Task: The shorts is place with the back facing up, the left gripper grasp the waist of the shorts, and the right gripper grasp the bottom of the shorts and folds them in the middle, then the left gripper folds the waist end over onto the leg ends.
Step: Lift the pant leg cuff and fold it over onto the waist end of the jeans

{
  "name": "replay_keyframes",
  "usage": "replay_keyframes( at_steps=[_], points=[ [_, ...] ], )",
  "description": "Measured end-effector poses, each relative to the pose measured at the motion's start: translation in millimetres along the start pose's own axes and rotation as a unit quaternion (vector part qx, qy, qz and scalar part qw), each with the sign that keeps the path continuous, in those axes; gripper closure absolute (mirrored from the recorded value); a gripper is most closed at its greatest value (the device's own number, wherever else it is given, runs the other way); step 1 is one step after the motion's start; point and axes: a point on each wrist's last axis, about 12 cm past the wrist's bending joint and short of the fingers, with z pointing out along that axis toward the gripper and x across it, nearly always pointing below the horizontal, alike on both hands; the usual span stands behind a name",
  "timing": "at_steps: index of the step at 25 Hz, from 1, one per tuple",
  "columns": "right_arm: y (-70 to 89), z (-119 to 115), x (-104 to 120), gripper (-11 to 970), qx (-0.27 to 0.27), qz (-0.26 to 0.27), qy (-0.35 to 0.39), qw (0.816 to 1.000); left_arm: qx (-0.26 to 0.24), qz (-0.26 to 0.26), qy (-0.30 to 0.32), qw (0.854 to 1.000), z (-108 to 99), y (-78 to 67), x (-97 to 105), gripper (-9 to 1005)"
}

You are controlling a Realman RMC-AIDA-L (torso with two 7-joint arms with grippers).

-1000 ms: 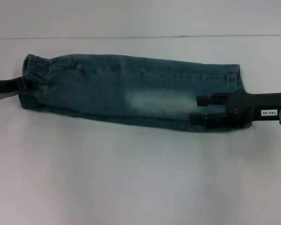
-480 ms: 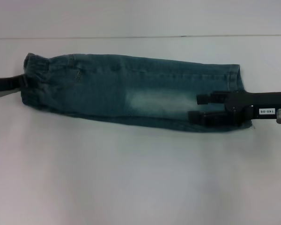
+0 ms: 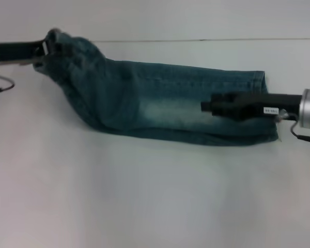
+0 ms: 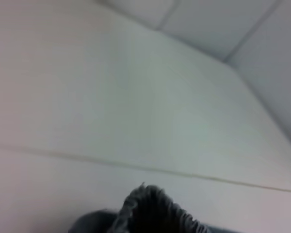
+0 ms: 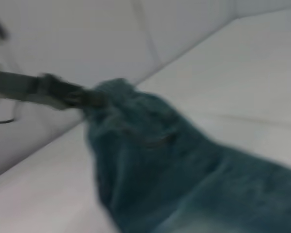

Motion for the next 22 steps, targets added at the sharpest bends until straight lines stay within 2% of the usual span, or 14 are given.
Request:
replay_keyframes(
  at_steps=[1, 2, 4, 6, 9, 13, 16, 19, 20, 22],
  points=[
    [-2.1, 4.7, 1.3, 283, 0.014, -0.002, -0.011, 1.0, 0.008, 0.009, 0.003, 1.0, 3.2, -6.9, -3.7, 856],
    [-4.2, 8.5, 2.1, 309, 0.027, -0.004, -0.023, 0.999, 0.008, 0.009, 0.003, 1.0, 3.2, -6.9, -3.7, 860],
    [-8.0, 15.9, 3.4, 360, 0.054, -0.013, -0.056, 0.997, 0.038, 0.038, 0.011, 0.999, 14.7, -31.0, -17.3, 869],
    [-10.2, 22.9, 6.9, 412, 0.083, -0.016, -0.091, 0.992, 0.054, 0.05, 0.013, 0.997, 20.5, -43.2, -23.8, 877],
    [-10.9, 35.0, 12.9, 546, 0.131, -0.022, -0.138, 0.982, 0.08, 0.07, 0.018, 0.994, 29.4, -65.0, -34.7, 878],
    [-6.7, 53.1, 18.4, 730, 0.177, -0.044, -0.152, 0.972, 0.104, 0.095, 0.025, 0.99, 37.6, -90.1, -48.0, 878],
    [-1.4, 68.6, 17.1, 872, 0.188, -0.047, -0.142, 0.971, 0.115, 0.114, 0.025, 0.986, 39.6, -108.6, -58.5, 879],
    [8.5, 86.1, 13.5, 916, 0.175, -0.053, -0.122, 0.976, 0.121, 0.124, 0.024, 0.985, 39.7, -118.3, -63.6, 880],
    [13.6, 92.6, 11.9, 931, 0.165, -0.057, -0.117, 0.978, 0.127, 0.136, 0.025, 0.982, 38.6, -129.4, -69.7, 880],
    [22.7, 103.0, 9.5, 960, 0.147, -0.063, -0.107, 0.981, 0.13, 0.14, 0.024, 0.981, 37.8, -133.9, -72.3, 880]
  ],
)
